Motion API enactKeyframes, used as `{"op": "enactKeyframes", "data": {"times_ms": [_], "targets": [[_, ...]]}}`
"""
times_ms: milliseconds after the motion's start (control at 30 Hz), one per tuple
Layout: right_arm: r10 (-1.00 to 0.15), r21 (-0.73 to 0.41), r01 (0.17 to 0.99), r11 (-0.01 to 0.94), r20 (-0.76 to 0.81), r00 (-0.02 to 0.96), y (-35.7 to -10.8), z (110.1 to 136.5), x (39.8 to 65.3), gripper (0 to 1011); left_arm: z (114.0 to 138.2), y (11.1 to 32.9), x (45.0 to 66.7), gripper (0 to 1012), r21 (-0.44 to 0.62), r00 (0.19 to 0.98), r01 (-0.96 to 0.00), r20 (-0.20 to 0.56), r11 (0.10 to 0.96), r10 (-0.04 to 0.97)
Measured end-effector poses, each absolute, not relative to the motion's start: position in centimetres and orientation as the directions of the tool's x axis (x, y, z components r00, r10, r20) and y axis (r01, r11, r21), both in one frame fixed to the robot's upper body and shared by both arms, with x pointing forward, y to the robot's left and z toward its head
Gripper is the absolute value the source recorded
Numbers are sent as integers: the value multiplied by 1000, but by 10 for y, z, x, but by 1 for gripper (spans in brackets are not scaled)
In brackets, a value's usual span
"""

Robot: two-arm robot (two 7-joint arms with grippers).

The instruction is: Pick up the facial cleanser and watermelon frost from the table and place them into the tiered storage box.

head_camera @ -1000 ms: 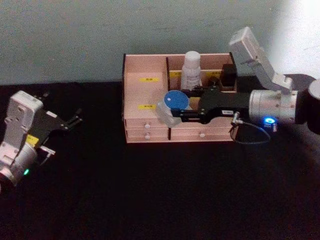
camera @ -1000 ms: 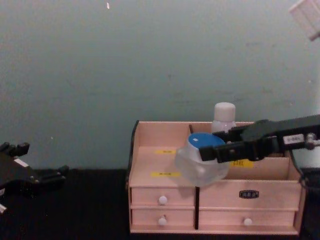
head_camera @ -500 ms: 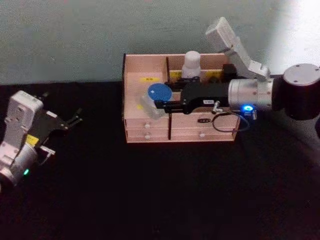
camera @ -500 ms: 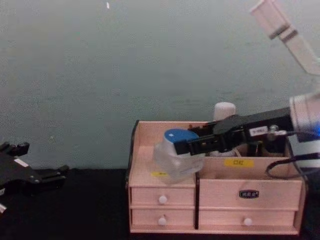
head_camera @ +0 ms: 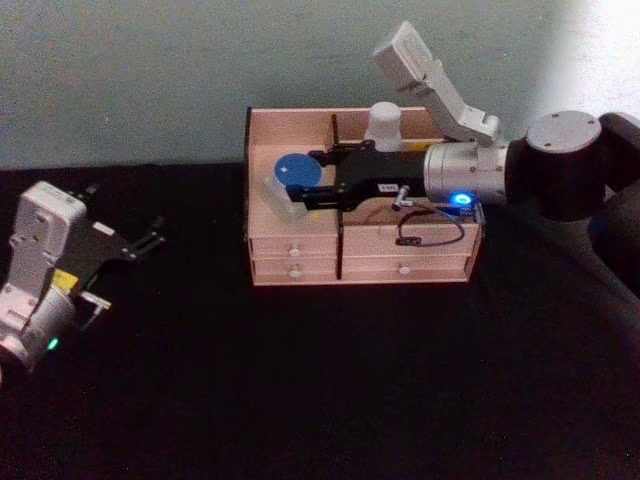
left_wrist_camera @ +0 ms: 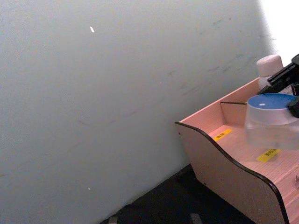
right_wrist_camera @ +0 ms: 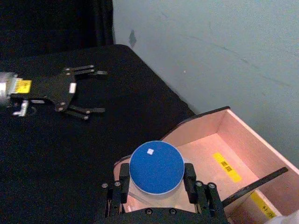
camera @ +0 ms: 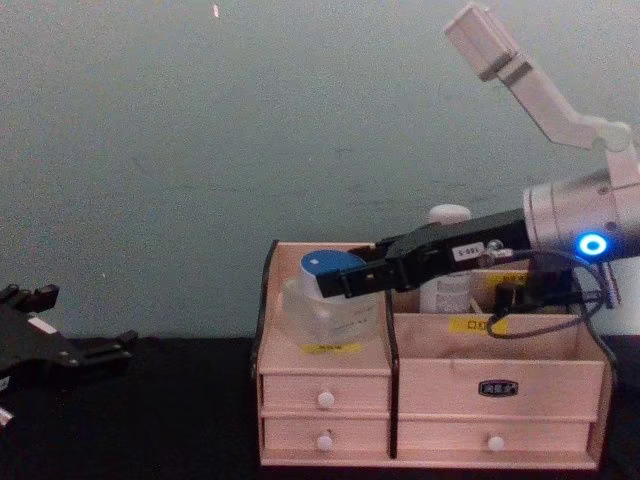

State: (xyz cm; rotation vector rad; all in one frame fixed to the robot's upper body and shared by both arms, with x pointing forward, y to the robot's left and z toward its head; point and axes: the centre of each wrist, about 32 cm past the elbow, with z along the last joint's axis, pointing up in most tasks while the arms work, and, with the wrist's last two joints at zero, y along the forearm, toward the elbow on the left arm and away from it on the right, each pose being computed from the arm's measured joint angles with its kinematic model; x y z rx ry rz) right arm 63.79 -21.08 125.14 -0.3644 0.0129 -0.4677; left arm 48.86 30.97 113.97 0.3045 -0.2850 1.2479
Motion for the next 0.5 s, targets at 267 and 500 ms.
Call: {"op": "enactKeyframes", "data": {"times_ms": [267, 500], "targets": [[-462, -345, 454, 822, 63, 885, -205, 1250, 649, 704, 1140, 310, 489, 1001, 70, 292, -955, 374, 287, 880], [-477, -347, 465, 814, 56, 877, -201, 1249, 657, 704, 1140, 310, 489, 1001, 70, 292, -955, 374, 287, 880]]}}
